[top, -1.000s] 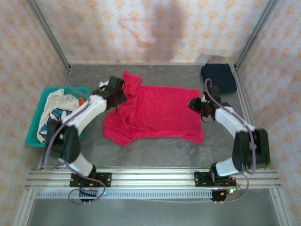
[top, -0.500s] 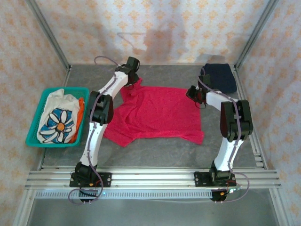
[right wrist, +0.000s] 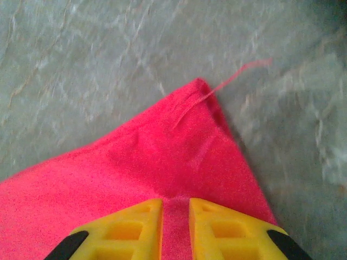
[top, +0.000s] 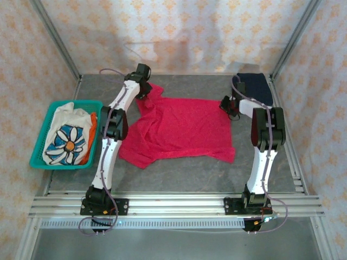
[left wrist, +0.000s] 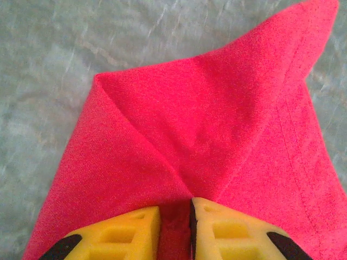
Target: Fold and stack the t-shirts
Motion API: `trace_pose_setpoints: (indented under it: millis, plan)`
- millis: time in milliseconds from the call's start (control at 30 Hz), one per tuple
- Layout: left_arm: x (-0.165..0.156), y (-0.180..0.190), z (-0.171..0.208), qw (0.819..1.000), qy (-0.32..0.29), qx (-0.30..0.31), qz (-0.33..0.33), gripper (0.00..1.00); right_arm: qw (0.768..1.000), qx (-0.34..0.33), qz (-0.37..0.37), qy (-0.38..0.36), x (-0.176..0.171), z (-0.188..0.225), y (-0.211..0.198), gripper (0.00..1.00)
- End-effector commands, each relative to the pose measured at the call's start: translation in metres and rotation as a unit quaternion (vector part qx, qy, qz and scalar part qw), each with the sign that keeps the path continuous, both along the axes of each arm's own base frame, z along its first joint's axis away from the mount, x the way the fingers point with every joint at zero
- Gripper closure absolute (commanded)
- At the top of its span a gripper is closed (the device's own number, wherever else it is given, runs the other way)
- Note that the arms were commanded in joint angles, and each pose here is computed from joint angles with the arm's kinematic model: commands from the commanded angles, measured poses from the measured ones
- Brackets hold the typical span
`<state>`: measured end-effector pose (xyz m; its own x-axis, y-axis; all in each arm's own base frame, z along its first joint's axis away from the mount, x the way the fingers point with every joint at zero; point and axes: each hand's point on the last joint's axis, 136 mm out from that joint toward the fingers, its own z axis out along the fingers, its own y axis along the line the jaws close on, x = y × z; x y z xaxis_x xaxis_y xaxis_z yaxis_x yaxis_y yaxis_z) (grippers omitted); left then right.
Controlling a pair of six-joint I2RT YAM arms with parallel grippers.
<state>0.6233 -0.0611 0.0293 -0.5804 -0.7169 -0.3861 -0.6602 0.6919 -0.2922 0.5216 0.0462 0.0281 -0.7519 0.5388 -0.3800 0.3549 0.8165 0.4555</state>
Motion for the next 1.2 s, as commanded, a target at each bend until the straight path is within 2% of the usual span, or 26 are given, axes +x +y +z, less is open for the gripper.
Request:
trace_pose_setpoints:
  millis: [0,167,267,367,467,567,700,833,1000,1100,1167]
  plan:
    - [-0.020,0.028,-0.047,0.997,0.071,-0.004,0.025,0.77,0.998,-0.017,-0.020,0.059,-0.007,-0.030,-0.017,0.81]
    - [-0.008,0.061,-0.048,0.997,0.049,-0.027,0.059,0.76,0.997,-0.014,-0.050,0.062,0.017,-0.029,-0.032,0.84]
    - [0.001,0.068,-0.042,0.997,0.030,-0.047,0.060,0.71,0.997,-0.015,-0.054,0.057,0.035,-0.026,-0.035,0.84]
    - [0.009,0.061,-0.025,0.997,0.012,-0.064,0.037,0.56,0.997,-0.020,-0.052,0.050,0.046,-0.015,-0.037,0.83]
    - [0.009,0.052,0.003,0.998,0.000,-0.066,0.013,0.41,0.999,0.005,-0.036,0.007,0.054,0.013,-0.026,0.77]
    - [0.003,0.048,0.046,0.999,-0.021,-0.035,-0.006,0.26,0.999,0.012,-0.022,-0.034,0.051,0.049,-0.020,0.70]
    - [-0.014,0.043,0.103,0.998,-0.052,0.019,-0.029,0.13,0.996,0.011,-0.005,-0.089,0.032,0.091,-0.012,0.56]
    - [-0.057,0.042,0.137,0.995,-0.053,0.082,-0.031,0.08,0.993,0.003,-0.008,-0.117,-0.013,0.108,-0.013,0.41]
    - [-0.146,0.040,0.151,0.992,-0.058,0.109,0.006,0.10,0.994,-0.011,-0.043,-0.104,-0.091,0.104,-0.026,0.36]
    - [-0.206,0.036,0.134,0.993,-0.045,0.098,0.036,0.15,0.995,0.010,-0.056,-0.080,-0.136,0.096,-0.023,0.35]
    - [-0.247,0.037,0.117,0.993,-0.012,0.091,0.068,0.16,0.996,0.010,-0.063,-0.057,-0.164,0.088,-0.023,0.34]
